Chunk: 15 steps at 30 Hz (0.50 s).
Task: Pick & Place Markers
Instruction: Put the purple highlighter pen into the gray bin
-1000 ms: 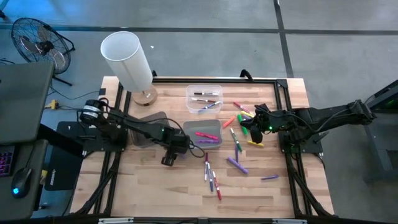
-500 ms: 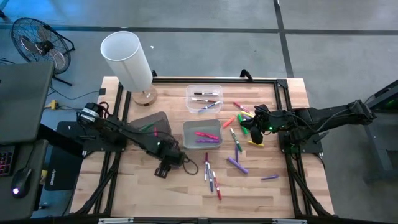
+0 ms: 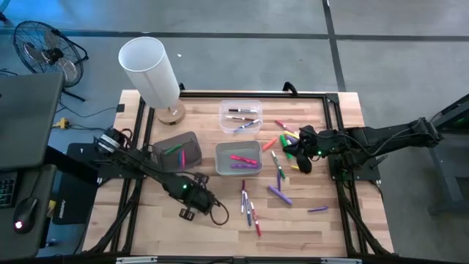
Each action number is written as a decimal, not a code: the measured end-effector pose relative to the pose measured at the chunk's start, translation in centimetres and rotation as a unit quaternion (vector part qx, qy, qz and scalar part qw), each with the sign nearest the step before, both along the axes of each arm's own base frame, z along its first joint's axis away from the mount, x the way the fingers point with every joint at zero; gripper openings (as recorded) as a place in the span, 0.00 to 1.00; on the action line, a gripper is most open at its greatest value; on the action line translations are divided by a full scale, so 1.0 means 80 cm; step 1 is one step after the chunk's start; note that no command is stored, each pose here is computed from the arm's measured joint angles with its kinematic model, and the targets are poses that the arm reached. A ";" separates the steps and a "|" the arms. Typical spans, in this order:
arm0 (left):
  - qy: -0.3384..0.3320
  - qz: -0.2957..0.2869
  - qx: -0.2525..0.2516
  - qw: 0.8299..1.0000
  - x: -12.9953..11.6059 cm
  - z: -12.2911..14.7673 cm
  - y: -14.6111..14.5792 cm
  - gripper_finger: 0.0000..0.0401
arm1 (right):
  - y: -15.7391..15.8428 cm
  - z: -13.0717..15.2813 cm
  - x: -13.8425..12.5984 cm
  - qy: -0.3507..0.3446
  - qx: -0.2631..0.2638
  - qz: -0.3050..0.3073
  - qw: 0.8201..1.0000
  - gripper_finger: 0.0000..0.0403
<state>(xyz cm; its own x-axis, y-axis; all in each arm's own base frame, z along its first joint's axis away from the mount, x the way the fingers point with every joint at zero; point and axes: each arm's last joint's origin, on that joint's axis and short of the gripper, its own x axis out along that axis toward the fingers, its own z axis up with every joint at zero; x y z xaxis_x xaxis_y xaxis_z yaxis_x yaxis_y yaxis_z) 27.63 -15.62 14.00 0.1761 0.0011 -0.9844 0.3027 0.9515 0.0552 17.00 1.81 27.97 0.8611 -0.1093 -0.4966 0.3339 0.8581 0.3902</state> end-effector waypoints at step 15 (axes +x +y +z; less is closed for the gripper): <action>-0.220 0.182 -0.055 0.957 0.069 0.171 0.072 0.13 | 0.003 0.000 0.000 0.001 0.010 0.046 0.999 0.06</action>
